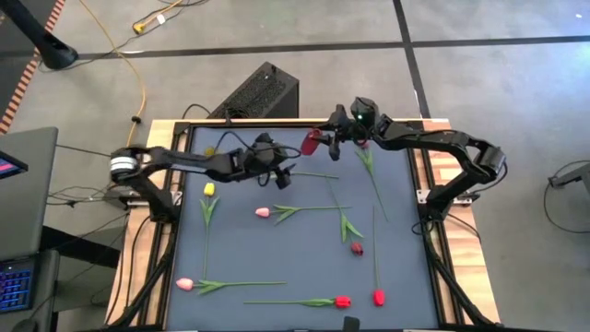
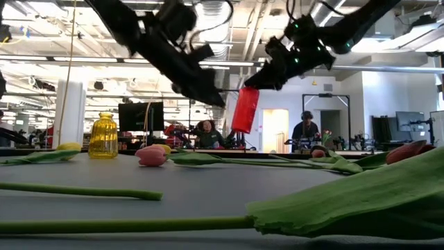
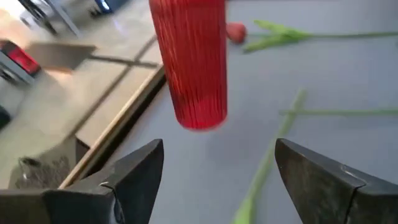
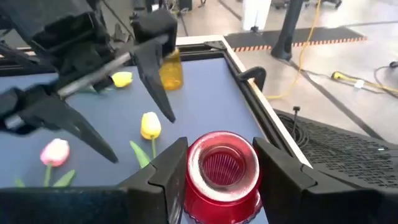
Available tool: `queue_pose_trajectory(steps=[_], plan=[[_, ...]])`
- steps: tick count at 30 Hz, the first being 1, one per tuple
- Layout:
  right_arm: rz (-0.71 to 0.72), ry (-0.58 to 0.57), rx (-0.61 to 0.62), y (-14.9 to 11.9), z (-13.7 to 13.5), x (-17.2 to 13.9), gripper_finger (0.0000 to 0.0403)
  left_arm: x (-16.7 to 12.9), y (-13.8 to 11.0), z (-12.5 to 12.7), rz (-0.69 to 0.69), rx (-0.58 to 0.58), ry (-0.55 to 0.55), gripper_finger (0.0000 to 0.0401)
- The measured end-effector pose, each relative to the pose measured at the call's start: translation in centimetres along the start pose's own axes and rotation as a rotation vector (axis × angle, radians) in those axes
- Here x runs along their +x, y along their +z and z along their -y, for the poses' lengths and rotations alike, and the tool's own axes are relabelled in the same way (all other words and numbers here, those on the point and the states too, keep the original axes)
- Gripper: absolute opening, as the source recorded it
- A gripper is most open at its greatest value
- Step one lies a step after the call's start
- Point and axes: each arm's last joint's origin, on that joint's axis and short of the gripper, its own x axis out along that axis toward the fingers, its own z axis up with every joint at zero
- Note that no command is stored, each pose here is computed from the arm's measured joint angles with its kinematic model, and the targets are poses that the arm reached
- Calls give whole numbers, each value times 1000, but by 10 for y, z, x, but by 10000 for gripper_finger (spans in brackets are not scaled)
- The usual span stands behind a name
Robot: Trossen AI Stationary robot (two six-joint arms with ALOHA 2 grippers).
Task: Sort flowers into vase by color
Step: Adjust the red flower vase
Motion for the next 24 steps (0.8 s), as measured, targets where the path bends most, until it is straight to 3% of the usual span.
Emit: queue_pose_trajectory(steps=[5,11,17,24], plan=[[-42,10,-11,24,-1,3,186,-43,15,14,4,37,21,295],[-125,7,25,10,10,31,186,-77,2,40,51,78,79,295],[-189,42,41,6,13,66,186,-92,-24,52,129,62,106,295],[-317,63,24,6,2,92,187,-94,-30,52,132,61,108,295]])
